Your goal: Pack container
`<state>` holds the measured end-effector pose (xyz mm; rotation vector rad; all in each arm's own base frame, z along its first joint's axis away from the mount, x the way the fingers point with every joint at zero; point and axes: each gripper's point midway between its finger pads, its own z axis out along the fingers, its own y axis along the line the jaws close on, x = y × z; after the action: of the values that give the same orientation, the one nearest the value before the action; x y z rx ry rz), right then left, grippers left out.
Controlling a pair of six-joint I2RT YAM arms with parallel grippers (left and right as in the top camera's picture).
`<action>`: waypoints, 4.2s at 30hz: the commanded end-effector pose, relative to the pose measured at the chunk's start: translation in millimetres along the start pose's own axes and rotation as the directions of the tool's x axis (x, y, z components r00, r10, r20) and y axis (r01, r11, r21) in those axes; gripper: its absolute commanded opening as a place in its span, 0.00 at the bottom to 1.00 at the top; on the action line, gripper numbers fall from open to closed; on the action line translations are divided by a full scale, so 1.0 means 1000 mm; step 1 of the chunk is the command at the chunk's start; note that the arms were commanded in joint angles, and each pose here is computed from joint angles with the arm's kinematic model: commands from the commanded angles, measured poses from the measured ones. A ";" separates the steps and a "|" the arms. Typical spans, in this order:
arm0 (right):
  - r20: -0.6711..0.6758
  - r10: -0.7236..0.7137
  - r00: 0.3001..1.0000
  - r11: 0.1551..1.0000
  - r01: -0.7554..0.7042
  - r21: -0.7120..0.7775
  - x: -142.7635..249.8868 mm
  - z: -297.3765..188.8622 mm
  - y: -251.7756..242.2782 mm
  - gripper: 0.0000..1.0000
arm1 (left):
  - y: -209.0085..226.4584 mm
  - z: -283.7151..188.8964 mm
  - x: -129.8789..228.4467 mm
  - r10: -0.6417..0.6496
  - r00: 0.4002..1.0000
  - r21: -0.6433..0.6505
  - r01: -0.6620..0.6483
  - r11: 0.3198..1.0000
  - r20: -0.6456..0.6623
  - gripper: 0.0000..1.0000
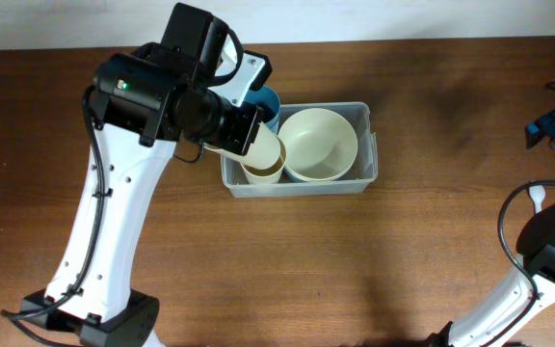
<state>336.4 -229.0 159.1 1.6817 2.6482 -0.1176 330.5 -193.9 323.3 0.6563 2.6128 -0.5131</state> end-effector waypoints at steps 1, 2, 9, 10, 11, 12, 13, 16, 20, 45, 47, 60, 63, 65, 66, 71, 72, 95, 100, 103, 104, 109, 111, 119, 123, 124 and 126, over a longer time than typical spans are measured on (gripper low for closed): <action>0.002 0.001 1.000 1.000 -0.001 0.016 0.000 0.002 -0.001 0.99 | 0.002 0.008 -0.001 0.031 0.999 -0.005 -0.032 0.999 -0.017 0.02; 0.003 0.001 1.000 1.000 -0.001 0.016 0.000 0.002 -0.001 0.99 | 0.003 0.011 -0.002 0.030 0.999 -0.004 -0.030 1.000 -0.020 0.02; 0.002 0.001 1.000 1.000 -0.001 0.016 0.000 0.002 -0.001 0.99 | 0.010 0.032 -0.002 0.015 0.997 -0.003 -0.015 1.000 -0.070 0.04; 0.002 0.001 1.000 1.000 -0.001 0.016 0.000 0.002 -0.001 0.99 | 0.011 0.033 -0.002 0.014 0.997 -0.007 -0.014 1.000 -0.073 0.17; 0.003 0.001 1.000 1.000 -0.001 0.016 0.000 0.002 -0.001 0.99 | 0.013 0.033 -0.002 0.013 0.997 -0.020 -0.015 1.000 -0.075 0.41; 0.003 0.001 1.000 1.000 -0.001 0.016 0.000 0.002 -0.001 0.99 | 0.015 0.033 -0.001 0.014 0.997 -0.033 -0.016 0.999 -0.075 0.54; 0.003 0.001 1.000 1.000 -0.001 0.016 0.000 0.002 -0.001 0.99 | 0.018 0.033 -0.001 0.013 0.997 -0.048 -0.017 0.999 -0.075 0.57; 0.003 0.001 1.000 1.000 -0.001 0.016 0.000 0.002 -0.001 0.99 | 0.022 0.032 -0.002 0.014 0.997 -0.073 -0.019 0.997 -0.071 0.64; 0.003 0.001 1.000 1.000 -0.001 0.016 0.000 0.002 -0.001 0.99 | 0.028 0.022 -0.012 0.010 1.000 -0.088 -0.012 0.996 -0.022 0.86; 0.014 0.002 1.000 1.000 -0.003 0.009 -0.003 0.002 0.000 0.99 | 0.270 -0.127 0.058 -0.499 0.793 -0.589 0.600 0.542 0.349 1.00; 0.015 0.003 1.000 1.000 -0.003 0.008 -0.004 0.002 0.001 0.99 | 0.270 -0.127 0.059 -0.500 0.793 -0.589 0.601 0.540 0.350 1.00; 0.018 -0.473 0.881 0.871 0.464 0.164 -0.021 0.022 -0.017 0.99 | 0.271 -0.127 0.057 -0.495 0.793 -0.588 0.601 0.541 0.355 1.00; -0.011 -0.564 0.825 0.813 0.558 0.165 -0.019 0.026 -0.018 0.98 | 0.271 -0.127 0.057 -0.495 0.793 -0.588 0.601 0.541 0.355 1.00; -0.037 -0.651 0.758 0.746 0.648 0.152 -0.016 0.027 -0.018 0.87 | 0.271 -0.127 0.057 -0.495 0.793 -0.588 0.601 0.541 0.355 1.00; -0.051 -0.694 0.718 0.708 0.693 0.133 -0.013 0.027 -0.017 0.83 | 0.271 -0.127 0.057 -0.495 0.793 -0.588 0.601 0.541 0.355 1.00; -0.045 -0.856 0.515 0.516 0.856 -0.023 -0.001 0.041 -0.008 0.99 | 0.271 -0.127 0.057 -0.495 0.793 -0.588 0.601 0.541 0.355 1.00; -0.044 -0.861 0.506 0.507 0.861 -0.030 -0.002 0.044 -0.010 0.99 | 0.271 -0.127 0.057 -0.495 0.793 -0.588 0.601 0.541 0.355 1.00; -0.128 -0.841 0.526 0.539 0.836 -0.107 0.018 0.155 -0.061 0.99 | 0.271 -0.127 0.057 -0.495 0.793 -0.588 0.601 0.541 0.355 1.00; -0.107 -0.847 0.520 0.530 0.841 -0.109 0.019 0.165 -0.058 0.99 | 0.271 -0.127 0.057 -0.495 0.793 -0.588 0.601 0.541 0.355 1.00; -0.081 -0.853 0.515 0.521 0.849 -0.092 0.012 0.166 -0.055 0.99 | 0.271 -0.127 0.057 -0.495 0.793 -0.588 0.601 0.541 0.355 1.00; -0.078 -0.856 0.512 0.517 0.851 -0.091 0.011 0.166 -0.055 0.99 | 0.271 -0.127 0.057 -0.495 0.793 -0.588 0.601 0.541 0.355 1.00; -0.060 -0.857 0.512 0.516 0.853 -0.078 0.006 0.168 -0.052 0.89 | 0.271 -0.127 0.057 -0.495 0.793 -0.588 0.601 0.541 0.355 1.00; -0.058 -0.857 0.513 0.516 0.853 -0.076 0.006 0.169 -0.052 0.82 | 0.271 -0.127 0.057 -0.495 0.793 -0.588 0.601 0.541 0.355 1.00; -0.055 -0.856 0.513 0.516 0.853 -0.074 0.005 0.169 -0.052 0.55 | 0.271 -0.127 0.057 -0.495 0.793 -0.589 0.601 0.540 0.355 1.00; -0.055 -0.856 0.514 0.517 0.853 -0.074 0.005 0.169 -0.052 0.30 | 0.271 -0.127 0.057 -0.495 0.793 -0.588 0.601 0.541 0.355 1.00; -0.055 -0.856 0.513 0.516 0.853 -0.074 0.005 0.169 -0.052 0.27 | 0.271 -0.127 0.057 -0.495 0.793 -0.588 0.601 0.541 0.355 1.00; -0.054 -0.856 0.514 0.516 0.853 -0.074 0.005 0.169 -0.052 0.19 | 0.271 -0.127 0.057 -0.495 0.793 -0.588 0.601 0.541 0.355 1.00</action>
<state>282.2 -263.9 -1.4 0.1871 3.2147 -0.0211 392.2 103.6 323.3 -0.4498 2.5871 0.2564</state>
